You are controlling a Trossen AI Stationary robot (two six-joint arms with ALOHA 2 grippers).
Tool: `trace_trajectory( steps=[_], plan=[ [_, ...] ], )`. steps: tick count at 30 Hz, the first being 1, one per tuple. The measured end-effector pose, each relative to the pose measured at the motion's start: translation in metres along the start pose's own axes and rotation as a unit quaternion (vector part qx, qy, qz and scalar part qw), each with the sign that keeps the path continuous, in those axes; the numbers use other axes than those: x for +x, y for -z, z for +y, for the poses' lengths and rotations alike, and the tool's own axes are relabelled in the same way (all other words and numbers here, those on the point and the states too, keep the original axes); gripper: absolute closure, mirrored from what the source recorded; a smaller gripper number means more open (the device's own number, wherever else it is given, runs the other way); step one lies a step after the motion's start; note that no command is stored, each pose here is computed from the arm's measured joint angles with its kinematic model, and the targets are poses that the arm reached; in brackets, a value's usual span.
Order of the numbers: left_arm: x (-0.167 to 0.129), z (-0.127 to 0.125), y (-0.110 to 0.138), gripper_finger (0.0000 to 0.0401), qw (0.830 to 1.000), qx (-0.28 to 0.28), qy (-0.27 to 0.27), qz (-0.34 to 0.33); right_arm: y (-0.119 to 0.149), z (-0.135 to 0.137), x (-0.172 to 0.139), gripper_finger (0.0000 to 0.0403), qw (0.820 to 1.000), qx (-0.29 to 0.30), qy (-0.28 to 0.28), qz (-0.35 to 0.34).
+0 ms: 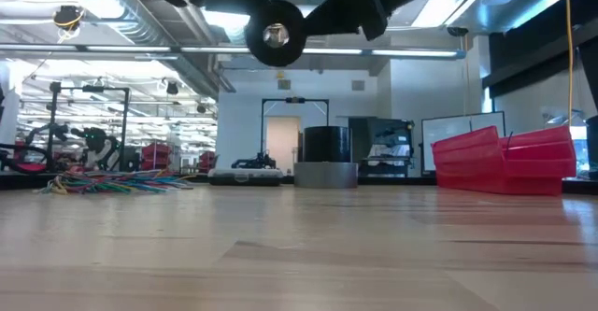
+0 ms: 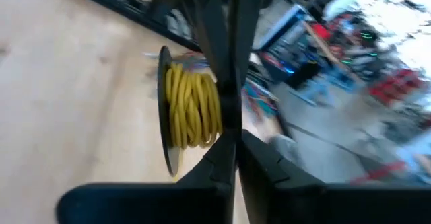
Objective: Coil cords
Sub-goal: Uncoil the yellow wire from the spool
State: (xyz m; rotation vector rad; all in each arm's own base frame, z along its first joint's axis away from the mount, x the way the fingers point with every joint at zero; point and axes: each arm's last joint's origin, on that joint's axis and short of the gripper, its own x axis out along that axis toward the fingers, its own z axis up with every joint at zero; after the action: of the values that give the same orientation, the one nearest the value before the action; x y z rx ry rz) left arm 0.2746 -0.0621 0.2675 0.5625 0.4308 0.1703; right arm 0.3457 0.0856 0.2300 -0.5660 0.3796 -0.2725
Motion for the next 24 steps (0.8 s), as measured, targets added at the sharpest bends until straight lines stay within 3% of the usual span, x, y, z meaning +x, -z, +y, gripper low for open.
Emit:
trace_trajectory(
  steps=[6,11,17,21,24],
  plan=[
    [-0.019,0.005,-0.012,0.0398,0.999,-0.008,-0.019,-0.039,-0.026,-0.012,-0.04,0.0335,0.995,-0.027,0.077,0.05],
    [-0.046,0.011,-0.018,0.0399,0.985,-0.046,-0.053,-0.159,-0.025,-0.016,-0.054,0.0298,0.999,0.01,0.026,0.043],
    [-0.069,0.026,0.005,0.0399,0.949,-0.086,-0.134,-0.271,-0.011,-0.026,-0.03,0.0293,0.997,0.042,-0.06,-0.011],
    [-0.075,0.036,0.019,0.0399,0.941,-0.105,-0.16,-0.279,-0.02,-0.051,-0.022,0.0293,0.996,0.057,-0.01,-0.07],
    [-0.077,0.037,0.023,0.0399,0.94,-0.113,-0.141,-0.289,-0.032,-0.068,-0.022,0.0293,0.986,0.092,0.014,-0.135]
  ],
)
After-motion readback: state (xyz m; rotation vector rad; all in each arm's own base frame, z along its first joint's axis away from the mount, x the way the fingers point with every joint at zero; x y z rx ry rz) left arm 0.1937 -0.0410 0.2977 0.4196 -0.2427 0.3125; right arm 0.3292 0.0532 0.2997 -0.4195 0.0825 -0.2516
